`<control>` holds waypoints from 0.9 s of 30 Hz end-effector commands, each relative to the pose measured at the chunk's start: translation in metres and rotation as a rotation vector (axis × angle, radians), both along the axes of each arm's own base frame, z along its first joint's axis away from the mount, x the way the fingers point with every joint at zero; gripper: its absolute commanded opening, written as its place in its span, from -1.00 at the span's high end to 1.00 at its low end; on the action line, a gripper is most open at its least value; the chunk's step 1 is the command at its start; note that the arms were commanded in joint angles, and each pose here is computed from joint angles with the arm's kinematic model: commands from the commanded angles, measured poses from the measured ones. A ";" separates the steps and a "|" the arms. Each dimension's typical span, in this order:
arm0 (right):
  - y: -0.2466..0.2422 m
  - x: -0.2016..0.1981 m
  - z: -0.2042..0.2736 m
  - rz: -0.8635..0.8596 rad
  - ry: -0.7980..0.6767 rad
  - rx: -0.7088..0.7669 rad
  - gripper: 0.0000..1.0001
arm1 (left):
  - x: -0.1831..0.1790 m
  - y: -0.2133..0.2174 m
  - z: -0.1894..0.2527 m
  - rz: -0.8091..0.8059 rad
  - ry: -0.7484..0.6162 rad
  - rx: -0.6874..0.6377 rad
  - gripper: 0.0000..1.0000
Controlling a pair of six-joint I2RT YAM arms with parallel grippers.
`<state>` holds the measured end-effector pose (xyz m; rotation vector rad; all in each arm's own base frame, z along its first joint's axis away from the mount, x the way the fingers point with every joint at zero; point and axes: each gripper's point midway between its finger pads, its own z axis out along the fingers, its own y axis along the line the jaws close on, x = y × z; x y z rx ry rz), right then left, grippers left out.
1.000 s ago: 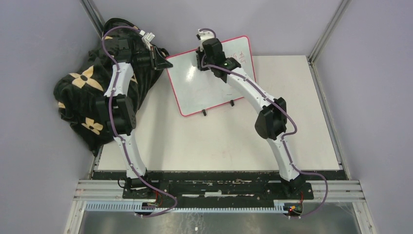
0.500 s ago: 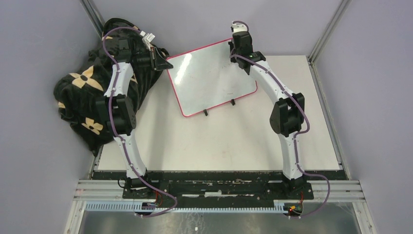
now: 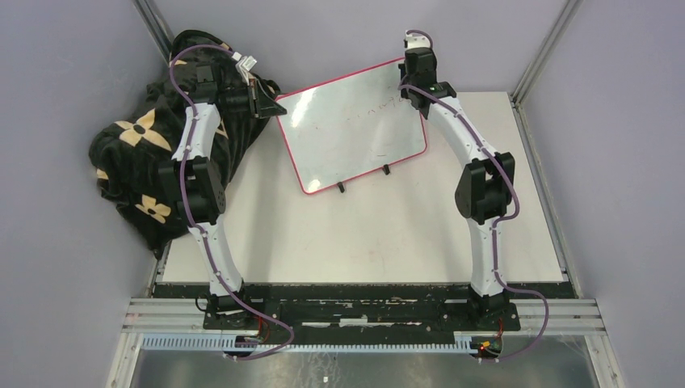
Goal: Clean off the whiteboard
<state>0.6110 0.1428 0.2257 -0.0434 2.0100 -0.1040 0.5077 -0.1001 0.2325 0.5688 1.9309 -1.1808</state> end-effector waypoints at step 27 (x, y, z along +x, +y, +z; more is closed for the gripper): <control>0.219 -0.055 0.043 0.506 -0.067 0.199 0.97 | 0.001 0.008 0.015 0.000 -0.109 0.066 0.94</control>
